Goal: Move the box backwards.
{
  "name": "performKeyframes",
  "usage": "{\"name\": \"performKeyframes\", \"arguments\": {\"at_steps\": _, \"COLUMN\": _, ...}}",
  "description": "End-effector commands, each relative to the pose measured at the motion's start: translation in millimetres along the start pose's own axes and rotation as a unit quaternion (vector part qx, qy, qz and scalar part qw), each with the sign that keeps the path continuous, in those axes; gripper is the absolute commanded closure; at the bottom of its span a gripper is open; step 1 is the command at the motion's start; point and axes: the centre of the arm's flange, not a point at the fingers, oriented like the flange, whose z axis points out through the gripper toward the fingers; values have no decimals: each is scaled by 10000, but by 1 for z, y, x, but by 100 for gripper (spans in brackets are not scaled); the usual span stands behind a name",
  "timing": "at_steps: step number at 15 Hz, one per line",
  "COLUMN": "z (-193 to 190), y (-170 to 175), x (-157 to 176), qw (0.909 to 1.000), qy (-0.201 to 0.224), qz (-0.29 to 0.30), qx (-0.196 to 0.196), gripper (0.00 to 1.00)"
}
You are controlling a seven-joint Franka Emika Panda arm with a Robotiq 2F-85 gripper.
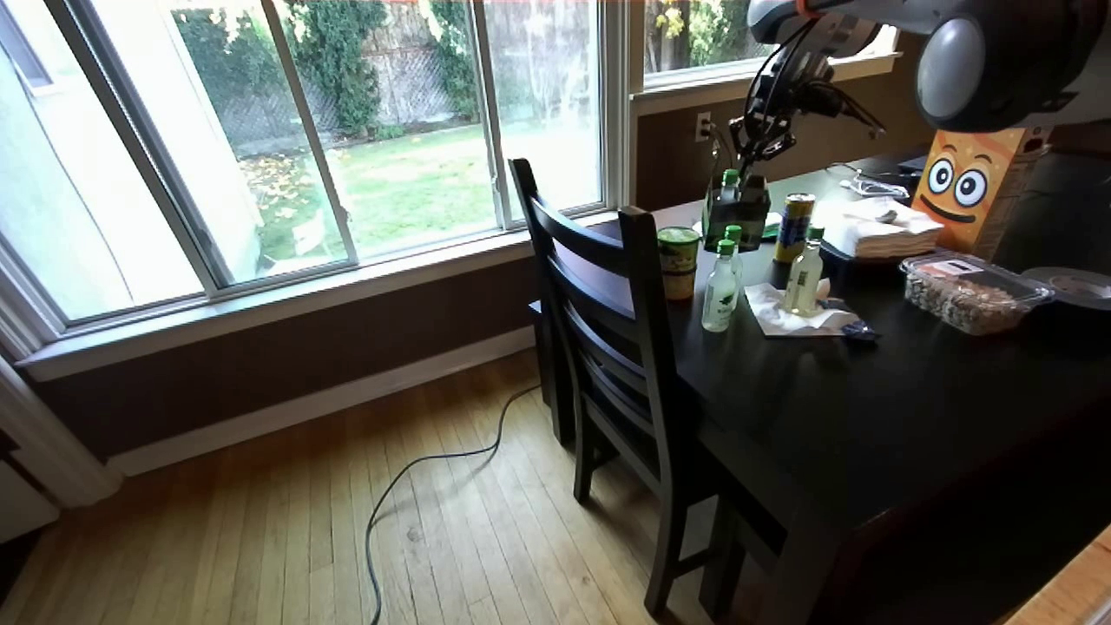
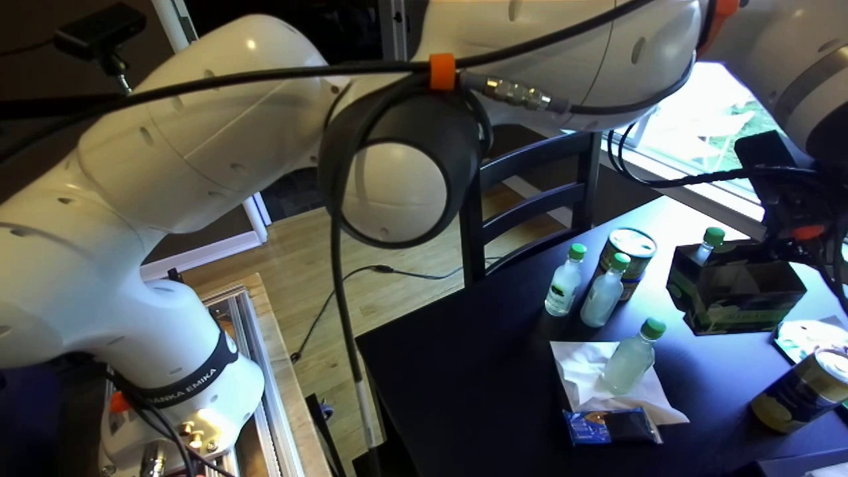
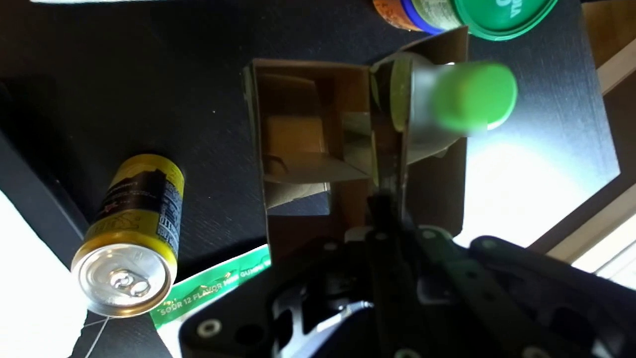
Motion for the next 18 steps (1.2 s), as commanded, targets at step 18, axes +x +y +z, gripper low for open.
{"name": "performKeyframes", "arguments": {"at_steps": 18, "z": 27, "y": 21, "x": 8, "qw": 9908, "qy": -99, "qz": 1254, "qx": 501, "gripper": 97}}
